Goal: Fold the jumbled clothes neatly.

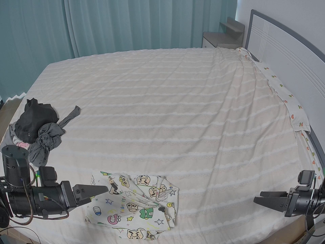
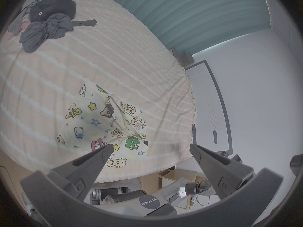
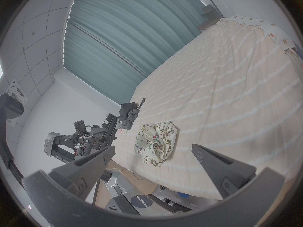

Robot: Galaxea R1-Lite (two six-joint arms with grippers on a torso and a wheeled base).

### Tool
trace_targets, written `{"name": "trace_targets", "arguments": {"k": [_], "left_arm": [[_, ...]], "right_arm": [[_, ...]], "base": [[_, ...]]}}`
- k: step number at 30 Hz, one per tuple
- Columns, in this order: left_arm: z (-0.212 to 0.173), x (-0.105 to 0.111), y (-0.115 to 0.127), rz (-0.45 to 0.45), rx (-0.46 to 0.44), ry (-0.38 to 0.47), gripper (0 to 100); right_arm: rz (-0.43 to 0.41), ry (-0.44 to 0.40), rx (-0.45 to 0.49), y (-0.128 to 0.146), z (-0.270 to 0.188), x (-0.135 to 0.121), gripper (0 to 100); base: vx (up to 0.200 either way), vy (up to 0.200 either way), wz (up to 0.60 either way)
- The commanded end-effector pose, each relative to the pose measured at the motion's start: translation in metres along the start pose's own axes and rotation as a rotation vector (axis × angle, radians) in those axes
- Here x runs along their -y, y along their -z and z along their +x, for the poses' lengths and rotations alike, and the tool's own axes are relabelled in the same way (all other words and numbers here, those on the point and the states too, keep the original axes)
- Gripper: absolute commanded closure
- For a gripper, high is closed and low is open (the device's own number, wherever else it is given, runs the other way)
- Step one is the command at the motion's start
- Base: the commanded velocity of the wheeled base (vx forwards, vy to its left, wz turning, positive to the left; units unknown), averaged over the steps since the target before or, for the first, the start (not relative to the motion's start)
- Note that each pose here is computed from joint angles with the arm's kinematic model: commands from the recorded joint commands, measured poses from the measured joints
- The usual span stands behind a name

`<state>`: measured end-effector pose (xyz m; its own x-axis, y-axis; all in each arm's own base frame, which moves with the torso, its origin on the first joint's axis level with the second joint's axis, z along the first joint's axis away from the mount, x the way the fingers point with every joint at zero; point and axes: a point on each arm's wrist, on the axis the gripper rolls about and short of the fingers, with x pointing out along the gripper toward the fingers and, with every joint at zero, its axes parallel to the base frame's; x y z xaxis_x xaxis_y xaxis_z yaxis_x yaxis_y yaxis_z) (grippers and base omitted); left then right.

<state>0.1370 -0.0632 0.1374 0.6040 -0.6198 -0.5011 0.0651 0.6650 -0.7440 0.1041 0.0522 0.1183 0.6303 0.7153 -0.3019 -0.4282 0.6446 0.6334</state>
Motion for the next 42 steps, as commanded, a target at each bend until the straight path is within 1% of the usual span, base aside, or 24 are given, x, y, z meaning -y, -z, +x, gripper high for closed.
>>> {"name": "trace_targets", "arguments": {"k": [1,3,11,16,19,21,24,30,33,39,42], "left_arm": [[-0.014,-0.007,0.006,-0.013,0.03,0.019,0],[-0.014,-0.008,0.007,-0.014,0.022,0.025,0],[-0.017,-0.015,0.007,-0.045,0.009,0.035,0],[-0.017,-0.017,0.008,-0.049,0.004,0.033,0],[-0.017,-0.017,0.008,-0.051,0.003,0.032,0],[-0.017,-0.017,0.009,-0.051,0.003,0.032,0],[-0.016,-0.021,0.014,-0.05,-0.015,0.024,0],[-0.016,-0.021,0.015,-0.049,-0.033,0.048,0],[-0.016,-0.022,0.015,-0.053,-0.037,0.046,0],[-0.016,-0.022,0.015,-0.051,-0.038,0.047,0],[-0.015,-0.022,0.016,-0.049,-0.04,0.047,0]], "right_arm": [[0.009,0.008,-0.028,-0.002,0.007,0.001,0],[0.01,0.009,-0.03,-0.002,0.007,0.001,0],[0.021,0.023,-0.049,-0.005,0.01,0.001,0],[0.021,0.024,-0.054,-0.011,0.016,0.0,0],[0.022,0.026,-0.078,-0.012,0.023,-0.001,0],[0.017,0.033,-0.077,-0.013,0.025,-0.001,0],[0.006,0.054,-0.088,-0.013,0.033,-0.003,0],[-0.004,0.045,-0.104,-0.016,0.042,-0.007,0],[-0.005,0.067,-0.12,-0.015,0.049,-0.006,0],[-0.003,0.076,-0.139,-0.012,0.053,-0.005,0],[-0.009,0.07,-0.129,-0.019,0.06,-0.007,0]], "base": [[0.0,0.0,0.0],[0.0,0.0,0.0],[0.0,0.2,0.0],[0.0,0.2,0.0],[0.0,0.2,0.0],[0.0,0.2,0.0],[0.0,0.0,0.0],[0.0,0.0,0.0],[0.0,0.0,0.0],[-0.2,0.0,0.0],[0.0,0.0,0.0]]}}
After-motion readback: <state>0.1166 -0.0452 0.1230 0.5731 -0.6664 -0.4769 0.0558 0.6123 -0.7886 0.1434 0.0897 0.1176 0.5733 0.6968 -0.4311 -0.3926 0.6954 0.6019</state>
